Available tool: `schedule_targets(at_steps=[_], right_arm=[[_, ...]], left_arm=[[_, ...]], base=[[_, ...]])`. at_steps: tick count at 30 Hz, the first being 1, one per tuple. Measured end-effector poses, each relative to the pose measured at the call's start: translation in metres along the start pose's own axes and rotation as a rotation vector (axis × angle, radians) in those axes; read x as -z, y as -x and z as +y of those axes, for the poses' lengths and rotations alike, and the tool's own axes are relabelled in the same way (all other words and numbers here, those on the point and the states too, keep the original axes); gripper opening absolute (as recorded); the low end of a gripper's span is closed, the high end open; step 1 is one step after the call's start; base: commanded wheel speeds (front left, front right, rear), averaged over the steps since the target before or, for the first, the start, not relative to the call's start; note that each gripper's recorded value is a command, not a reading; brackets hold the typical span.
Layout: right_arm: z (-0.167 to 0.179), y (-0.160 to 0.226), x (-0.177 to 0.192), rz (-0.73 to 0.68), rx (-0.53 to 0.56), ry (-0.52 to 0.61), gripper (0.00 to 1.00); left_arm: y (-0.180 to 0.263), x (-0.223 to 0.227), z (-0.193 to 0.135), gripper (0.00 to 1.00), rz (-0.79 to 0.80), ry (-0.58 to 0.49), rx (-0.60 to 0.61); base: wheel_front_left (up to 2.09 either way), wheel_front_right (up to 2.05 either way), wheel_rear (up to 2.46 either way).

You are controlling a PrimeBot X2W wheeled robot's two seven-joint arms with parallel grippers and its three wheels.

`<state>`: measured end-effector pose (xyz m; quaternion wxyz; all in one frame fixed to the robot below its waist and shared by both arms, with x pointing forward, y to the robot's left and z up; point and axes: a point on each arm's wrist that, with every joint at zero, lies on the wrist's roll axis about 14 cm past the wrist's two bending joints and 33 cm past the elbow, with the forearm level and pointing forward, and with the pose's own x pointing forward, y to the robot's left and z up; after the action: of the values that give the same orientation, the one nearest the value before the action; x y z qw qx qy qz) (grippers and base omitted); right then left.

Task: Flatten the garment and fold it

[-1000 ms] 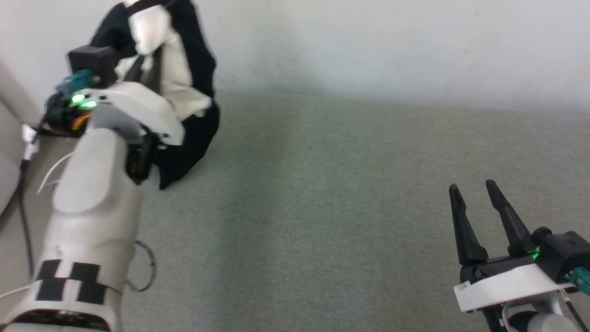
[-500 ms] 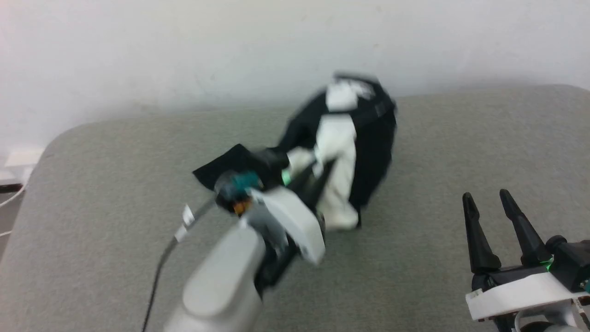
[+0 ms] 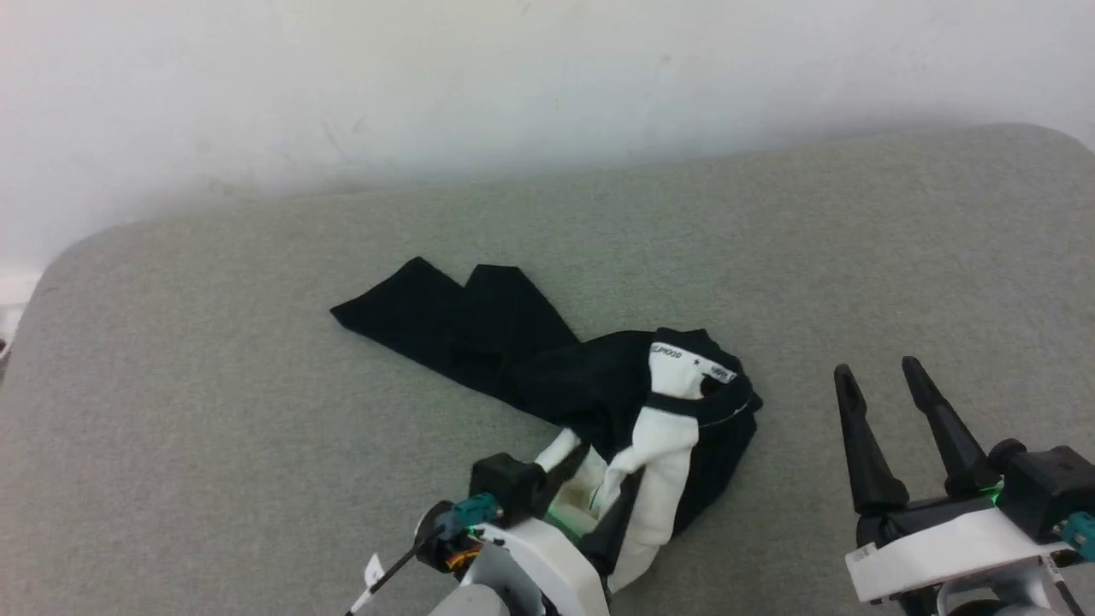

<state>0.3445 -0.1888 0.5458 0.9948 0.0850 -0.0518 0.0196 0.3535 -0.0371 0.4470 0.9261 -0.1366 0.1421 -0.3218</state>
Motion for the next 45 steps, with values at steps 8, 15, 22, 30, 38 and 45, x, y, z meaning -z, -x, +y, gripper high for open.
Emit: schedule_targets(at_steps=[8, 15, 22, 30, 38, 45], right_arm=[[0.018, -0.004, 0.0, -0.002, -0.06, 0.0, 1.0], [0.028, -0.003, -0.002, -0.004, -0.092, 0.005, 1.0], [0.031, 0.001, -0.004, -0.001, -0.101, 0.013, 1.0], [0.033, -0.004, 0.029, 0.16, -0.107, 0.028, 1.0], [0.094, -0.029, 0.071, 0.461, -0.301, 0.098, 1.0], [0.093, -0.027, 0.113, 0.745, -0.351, 0.207, 1.0]], left_arm=[[0.018, -0.075, 0.019, 1.0, -0.295, -0.014, -0.115], [0.066, -0.119, 0.071, 1.0, -0.449, -0.086, -0.33], [0.114, -0.113, 0.115, 1.0, -0.452, -0.132, -0.51], [0.132, -0.107, 0.131, 1.0, -0.438, -0.14, -0.568], [0.135, -0.102, 0.134, 1.0, -0.433, -0.124, -0.589], [0.138, -0.095, 0.14, 1.0, -0.418, -0.105, -0.613]], base=[[0.0, 0.0, 0.0], [0.0, 0.0, 0.0], [0.0, 0.0, 0.0], [0.0, 0.0, 0.0], [0.0, 0.0, 0.0], [0.0, 0.0, 0.0]])
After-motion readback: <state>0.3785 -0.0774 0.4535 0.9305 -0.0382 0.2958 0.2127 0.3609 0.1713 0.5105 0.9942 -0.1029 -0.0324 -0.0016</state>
